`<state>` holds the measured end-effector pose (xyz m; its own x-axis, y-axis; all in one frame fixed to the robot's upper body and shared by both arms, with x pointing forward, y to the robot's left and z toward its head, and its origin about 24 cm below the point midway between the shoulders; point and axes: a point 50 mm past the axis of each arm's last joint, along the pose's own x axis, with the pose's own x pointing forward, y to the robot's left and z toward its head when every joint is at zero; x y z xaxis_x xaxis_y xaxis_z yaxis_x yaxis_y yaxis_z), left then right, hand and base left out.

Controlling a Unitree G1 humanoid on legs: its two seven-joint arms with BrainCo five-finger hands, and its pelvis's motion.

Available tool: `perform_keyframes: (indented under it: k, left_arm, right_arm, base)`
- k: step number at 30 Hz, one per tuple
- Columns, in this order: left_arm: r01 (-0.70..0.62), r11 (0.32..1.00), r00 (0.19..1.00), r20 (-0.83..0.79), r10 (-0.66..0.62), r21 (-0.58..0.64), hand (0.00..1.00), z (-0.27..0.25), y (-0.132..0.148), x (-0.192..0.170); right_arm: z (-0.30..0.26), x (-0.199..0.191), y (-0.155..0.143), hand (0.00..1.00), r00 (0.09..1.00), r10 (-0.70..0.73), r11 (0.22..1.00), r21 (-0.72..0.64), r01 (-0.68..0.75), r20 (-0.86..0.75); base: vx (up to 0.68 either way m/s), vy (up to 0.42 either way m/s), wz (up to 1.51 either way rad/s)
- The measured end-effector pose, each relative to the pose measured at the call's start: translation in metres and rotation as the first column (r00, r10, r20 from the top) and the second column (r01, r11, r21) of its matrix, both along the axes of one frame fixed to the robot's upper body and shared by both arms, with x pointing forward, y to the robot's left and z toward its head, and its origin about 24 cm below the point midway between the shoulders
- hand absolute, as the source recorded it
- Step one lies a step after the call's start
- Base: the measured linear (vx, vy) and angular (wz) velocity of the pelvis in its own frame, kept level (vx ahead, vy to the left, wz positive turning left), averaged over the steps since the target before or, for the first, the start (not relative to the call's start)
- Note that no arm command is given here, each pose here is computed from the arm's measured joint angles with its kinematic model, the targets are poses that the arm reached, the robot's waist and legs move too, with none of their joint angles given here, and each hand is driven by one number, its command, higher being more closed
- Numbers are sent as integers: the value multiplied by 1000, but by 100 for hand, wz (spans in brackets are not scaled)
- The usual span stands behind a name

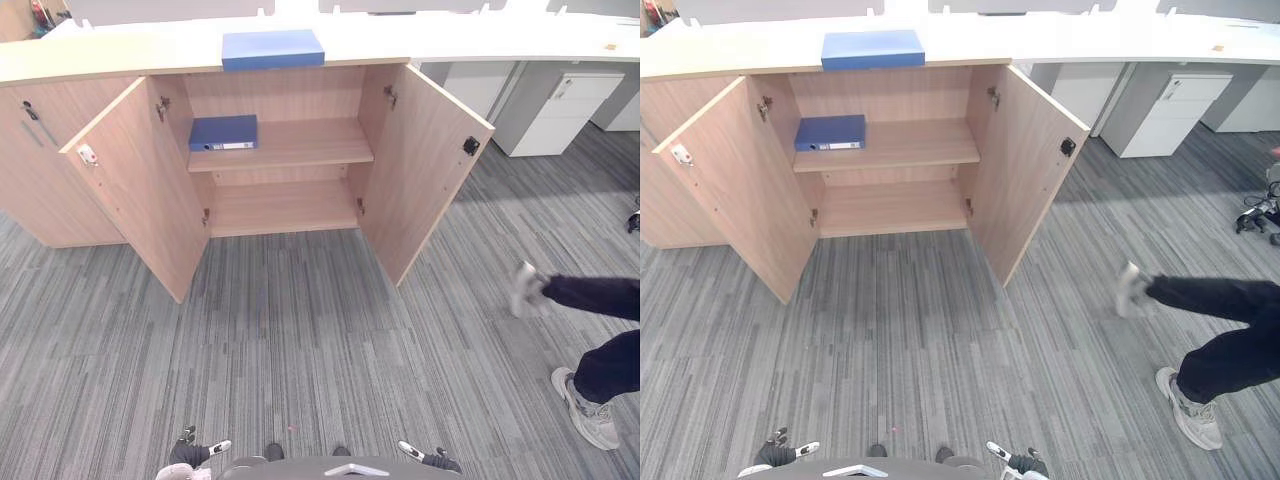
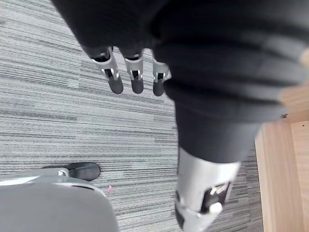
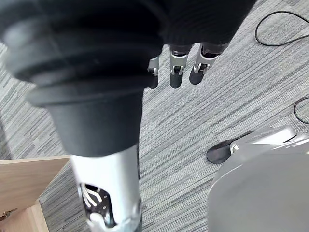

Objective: Walk over to the cabinet, pick up the folder, carry it to the office cabinet, place the folder inside the office cabinet, then close the office cabinet door

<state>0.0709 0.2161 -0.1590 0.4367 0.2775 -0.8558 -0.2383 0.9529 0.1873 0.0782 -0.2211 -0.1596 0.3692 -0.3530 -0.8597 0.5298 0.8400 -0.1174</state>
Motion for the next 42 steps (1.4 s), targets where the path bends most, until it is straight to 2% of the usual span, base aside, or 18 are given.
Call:
perform_keyframes:
  k: [7,24,38,42]
  left_arm:
    - [9,1000,1000,-3,-9,-1,0,-1,-1,3]
    - [23,1000,1000,-4,-23,-6,0,-1,-3,4]
    - [60,998,998,31,-61,14,0,3,0,21]
    - [66,998,996,52,-66,15,0,5,-3,31]
  right_arm:
    - [2,16,6,0,999,30,1000,3,-30,31]
    - [3,24,8,0,992,122,992,-26,-121,21]
    - [8,43,12,0,980,194,980,-47,-192,48]
    - [14,61,17,0,973,208,978,-54,-204,101]
  base:
    - [21,-5,0]
    - [-31,-23,-5]
    - [92,18,-12]
    - [154,56,24]
